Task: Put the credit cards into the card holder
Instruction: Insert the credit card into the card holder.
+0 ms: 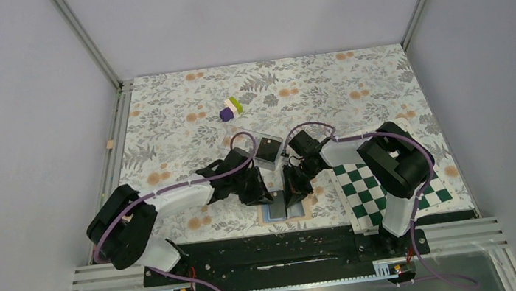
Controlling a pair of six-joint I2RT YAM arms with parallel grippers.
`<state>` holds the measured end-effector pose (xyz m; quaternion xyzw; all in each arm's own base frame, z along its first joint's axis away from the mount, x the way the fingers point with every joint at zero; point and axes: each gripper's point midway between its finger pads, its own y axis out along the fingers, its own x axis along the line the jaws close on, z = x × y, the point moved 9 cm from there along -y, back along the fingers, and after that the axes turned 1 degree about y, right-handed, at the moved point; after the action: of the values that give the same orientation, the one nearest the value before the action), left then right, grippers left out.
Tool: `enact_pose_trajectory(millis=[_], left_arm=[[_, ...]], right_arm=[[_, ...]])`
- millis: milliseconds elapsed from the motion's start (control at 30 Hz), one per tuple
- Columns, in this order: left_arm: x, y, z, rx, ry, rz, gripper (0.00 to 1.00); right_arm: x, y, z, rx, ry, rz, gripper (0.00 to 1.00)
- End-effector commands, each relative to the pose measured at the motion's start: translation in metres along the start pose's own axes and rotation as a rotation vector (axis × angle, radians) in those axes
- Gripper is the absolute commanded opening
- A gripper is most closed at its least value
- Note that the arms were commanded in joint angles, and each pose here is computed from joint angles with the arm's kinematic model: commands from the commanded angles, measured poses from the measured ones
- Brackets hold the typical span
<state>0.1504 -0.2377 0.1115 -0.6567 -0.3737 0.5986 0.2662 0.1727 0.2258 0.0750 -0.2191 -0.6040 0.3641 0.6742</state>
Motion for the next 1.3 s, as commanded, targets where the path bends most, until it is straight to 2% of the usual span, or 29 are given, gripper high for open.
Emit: enact_pose_trajectory(millis=[0, 233, 533, 767, 967, 1133, 1267], left_arm=[[-0.033, -0.017, -0.006, -0.031, 0.036, 0.191, 0.22], [-0.033, -0.014, -0.005, -0.004, 0.032, 0.201, 0.23], [-0.048, -0.018, -0.006, -0.001, 0.041, 0.330, 0.23], [-0.042, -0.009, -0.007, 0.033, 0.042, 0.263, 0.24], [-0.043, 0.000, -0.007, 0.051, 0.030, 0.294, 0.26], [-0.049, 0.002, -0.009, 0.055, 0.033, 0.329, 0.27], [-0.055, 0.005, -0.011, 0.063, 0.036, 0.348, 0.29]], right_arm=[[-0.005, 0.007, 0.004, 0.028, -0.006, 0.053, 0.07], [-0.002, 0.003, 0.004, 0.023, -0.014, 0.049, 0.09], [0.006, -0.004, 0.003, 0.011, -0.024, 0.045, 0.13], [0.011, -0.009, 0.005, 0.005, -0.032, 0.040, 0.16], [0.023, -0.027, 0.008, -0.023, -0.064, 0.050, 0.26], [0.028, -0.047, 0.011, -0.069, -0.088, 0.146, 0.36], [0.022, -0.058, 0.011, -0.092, -0.094, 0.226, 0.40]])
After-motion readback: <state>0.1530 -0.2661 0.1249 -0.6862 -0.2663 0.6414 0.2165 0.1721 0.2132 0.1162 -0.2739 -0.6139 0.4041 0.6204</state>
